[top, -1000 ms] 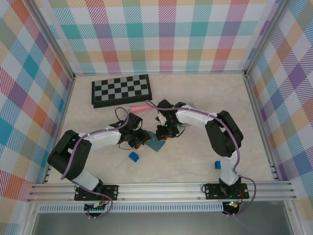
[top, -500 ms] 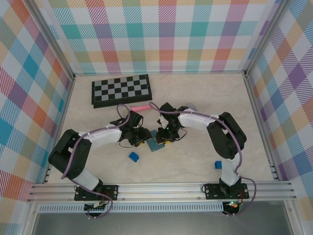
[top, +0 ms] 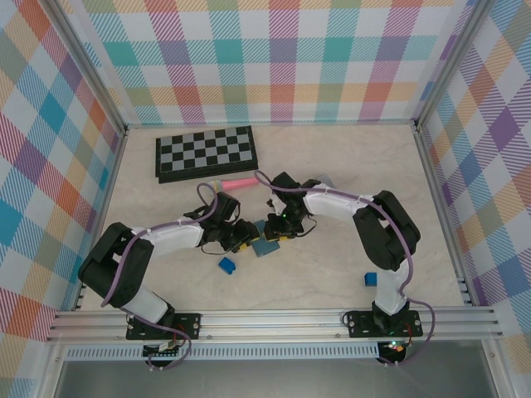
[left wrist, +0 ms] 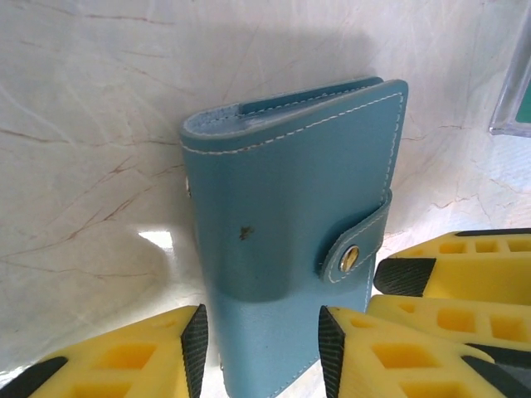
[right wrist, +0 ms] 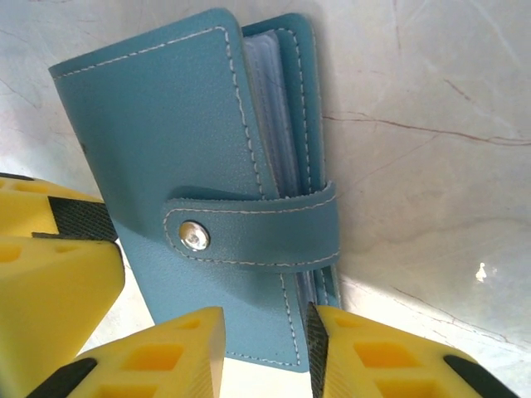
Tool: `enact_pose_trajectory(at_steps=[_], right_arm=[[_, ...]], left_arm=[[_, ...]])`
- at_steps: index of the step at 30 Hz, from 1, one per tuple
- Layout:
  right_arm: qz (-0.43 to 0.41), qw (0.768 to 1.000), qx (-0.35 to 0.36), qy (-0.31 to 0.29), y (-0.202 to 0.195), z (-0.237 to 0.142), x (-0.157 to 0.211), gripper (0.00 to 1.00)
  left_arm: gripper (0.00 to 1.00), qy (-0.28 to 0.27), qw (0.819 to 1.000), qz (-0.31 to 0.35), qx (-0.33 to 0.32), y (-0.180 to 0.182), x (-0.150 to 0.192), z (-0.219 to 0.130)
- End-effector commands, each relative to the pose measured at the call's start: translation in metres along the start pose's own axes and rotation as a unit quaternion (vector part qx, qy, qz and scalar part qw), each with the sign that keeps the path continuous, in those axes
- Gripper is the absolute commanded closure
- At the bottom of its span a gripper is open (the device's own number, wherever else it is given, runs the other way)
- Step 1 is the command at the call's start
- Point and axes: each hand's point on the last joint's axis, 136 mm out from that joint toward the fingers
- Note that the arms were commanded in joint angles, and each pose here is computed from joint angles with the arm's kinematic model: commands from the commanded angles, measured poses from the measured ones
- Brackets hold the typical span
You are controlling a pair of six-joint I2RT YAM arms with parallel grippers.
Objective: Take the credit cards out of the card holder
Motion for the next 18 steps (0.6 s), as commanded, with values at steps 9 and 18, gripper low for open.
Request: enact_pose_trajectory(at_steps=[9, 18], right_arm=[[0.029, 0.999, 0.028, 0.025, -0.019, 0.017, 0.007, 0.70], [0.036, 0.998, 0.044, 0.035, -0.027, 0.022, 0.011, 0.71]], left_arm=[[0.60, -0.002, 1.000, -0.018, 0.016, 0.007, 0.001, 0.006], [0.63, 0.011, 0.999, -0.013, 0.046, 0.003, 0.000, 0.016]])
Point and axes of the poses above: each hand's point on the last joint's axis, 136 mm out from that joint toward the fingers, its own z axis out along the fingers, its own y axis along the line the jaws close on, x = y × z, and after that the axes turned 6 degrees about -z, right-handed
